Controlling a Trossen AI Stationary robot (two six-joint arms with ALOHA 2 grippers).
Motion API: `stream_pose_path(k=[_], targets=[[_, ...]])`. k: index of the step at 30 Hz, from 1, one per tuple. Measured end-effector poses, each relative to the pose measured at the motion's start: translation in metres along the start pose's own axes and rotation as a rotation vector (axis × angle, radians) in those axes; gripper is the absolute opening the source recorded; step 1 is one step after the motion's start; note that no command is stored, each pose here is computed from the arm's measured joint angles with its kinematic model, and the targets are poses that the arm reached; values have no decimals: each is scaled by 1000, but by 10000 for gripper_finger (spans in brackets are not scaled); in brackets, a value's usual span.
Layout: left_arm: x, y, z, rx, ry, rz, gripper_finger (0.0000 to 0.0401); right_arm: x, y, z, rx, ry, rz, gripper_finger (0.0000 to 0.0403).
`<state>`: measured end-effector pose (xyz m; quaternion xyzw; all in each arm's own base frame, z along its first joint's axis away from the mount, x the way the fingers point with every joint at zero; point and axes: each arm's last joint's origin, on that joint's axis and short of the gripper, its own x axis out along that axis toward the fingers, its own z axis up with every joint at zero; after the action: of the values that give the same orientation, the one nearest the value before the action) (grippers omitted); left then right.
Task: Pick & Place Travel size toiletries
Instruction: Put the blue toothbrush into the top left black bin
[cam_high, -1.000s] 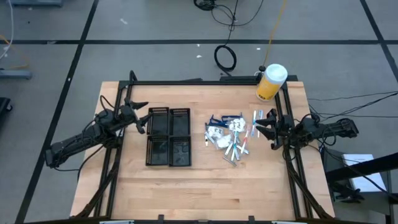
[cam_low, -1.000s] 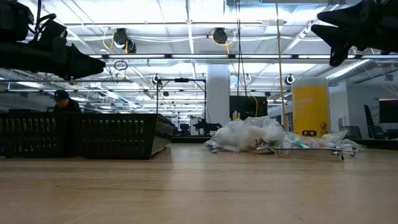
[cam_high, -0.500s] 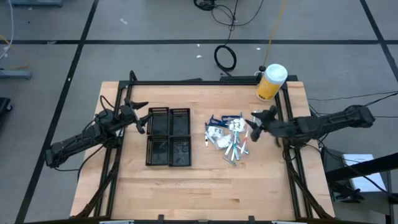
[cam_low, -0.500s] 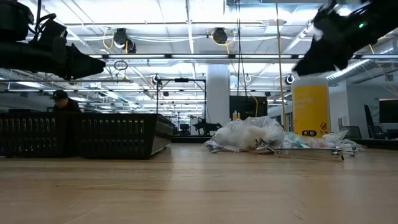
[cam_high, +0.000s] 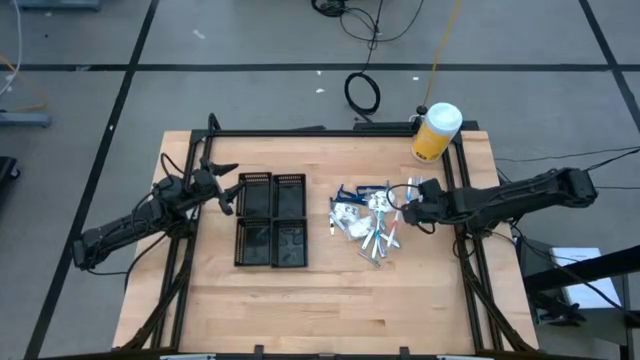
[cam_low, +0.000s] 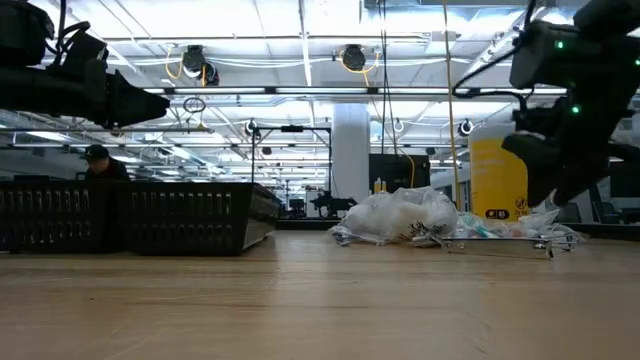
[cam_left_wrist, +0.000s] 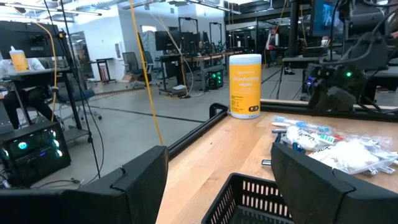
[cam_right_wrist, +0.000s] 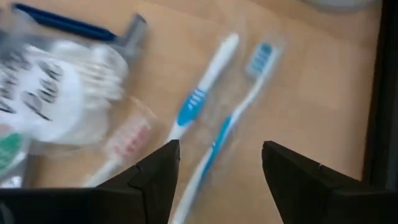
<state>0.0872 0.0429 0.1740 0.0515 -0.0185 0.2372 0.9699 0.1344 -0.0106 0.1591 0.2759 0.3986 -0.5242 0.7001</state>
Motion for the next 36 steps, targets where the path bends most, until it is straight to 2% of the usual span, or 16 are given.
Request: stream_pose_path(k=[5,12,23,27,36], targets=[[0,0,0,0,0,0,273,16,-6,-13,63,59,10,215],[0,0,0,0,0,0,273,37,-4,-23,101,42,153,215],[0,0,0,0,0,0,274,42,-9,-26,112,37,135,210],[0,0,0,0,0,-1,273,43,-9,-26,99,40,129,177],[0,0,0,0,0,0,274,43,-9,-26,76,30,126,48]])
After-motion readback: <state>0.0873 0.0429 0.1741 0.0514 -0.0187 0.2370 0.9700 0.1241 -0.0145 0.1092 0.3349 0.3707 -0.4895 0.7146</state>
